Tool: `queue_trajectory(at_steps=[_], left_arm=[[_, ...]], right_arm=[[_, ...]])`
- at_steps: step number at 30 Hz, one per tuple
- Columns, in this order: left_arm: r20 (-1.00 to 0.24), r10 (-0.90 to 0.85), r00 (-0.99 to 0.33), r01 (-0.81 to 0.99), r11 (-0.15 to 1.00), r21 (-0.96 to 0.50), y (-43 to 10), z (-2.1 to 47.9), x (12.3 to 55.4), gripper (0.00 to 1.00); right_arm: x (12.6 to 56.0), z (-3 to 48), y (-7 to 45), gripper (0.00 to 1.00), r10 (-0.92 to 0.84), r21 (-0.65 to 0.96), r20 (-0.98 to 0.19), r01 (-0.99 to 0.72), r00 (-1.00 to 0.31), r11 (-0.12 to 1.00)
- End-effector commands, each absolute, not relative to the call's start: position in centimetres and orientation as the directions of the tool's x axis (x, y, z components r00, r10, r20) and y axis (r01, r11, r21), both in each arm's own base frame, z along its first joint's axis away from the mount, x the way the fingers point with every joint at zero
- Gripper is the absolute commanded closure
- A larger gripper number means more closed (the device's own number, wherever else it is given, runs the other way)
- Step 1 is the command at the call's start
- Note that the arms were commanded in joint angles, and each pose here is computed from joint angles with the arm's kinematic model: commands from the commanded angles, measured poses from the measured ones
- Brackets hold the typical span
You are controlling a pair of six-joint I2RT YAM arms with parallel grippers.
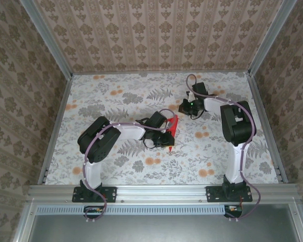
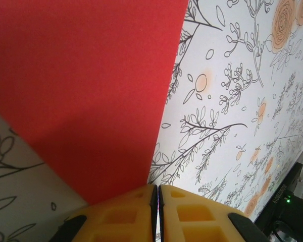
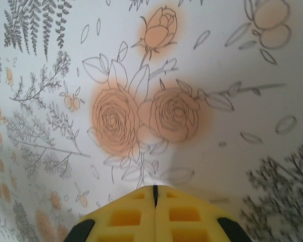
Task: Fold a paper plane with a square sheet of paper (fold left side to right side)
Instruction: Fold the wing for the fifth time at the center of the table.
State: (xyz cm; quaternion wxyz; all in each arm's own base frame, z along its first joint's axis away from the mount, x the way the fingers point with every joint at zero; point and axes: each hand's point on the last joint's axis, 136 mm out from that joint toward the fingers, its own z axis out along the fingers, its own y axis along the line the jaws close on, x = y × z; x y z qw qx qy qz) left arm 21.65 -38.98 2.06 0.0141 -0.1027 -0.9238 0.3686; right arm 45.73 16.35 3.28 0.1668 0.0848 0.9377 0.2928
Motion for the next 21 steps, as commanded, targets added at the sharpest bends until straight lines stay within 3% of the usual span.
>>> queue_trajectory(at_steps=[1, 9, 21], left_arm=[[0.034, 0.216, -0.976, 0.152, 0.779, -0.608, -37.3, -0.9, 19.8, 0.87], [0.033, 0.215, -0.976, 0.152, 0.782, -0.605, -37.2, -0.9, 19.8, 0.87], [0.026, 0.219, -0.975, 0.158, 0.777, -0.61, -37.4, -0.8, 19.9, 0.87]], right_arm=[[43.5, 7.1, 16.9, 1.0, 0.244, 0.62, -0.303, 0.004, -0.921, 0.784], [36.9, 7.5, 18.8, 1.0, 0.252, 0.705, -0.216, 0.028, -0.943, 0.709], [35.1, 4.7, 22.8, 1.0, 0.192, 0.718, -0.135, 0.038, -0.972, 0.695]])
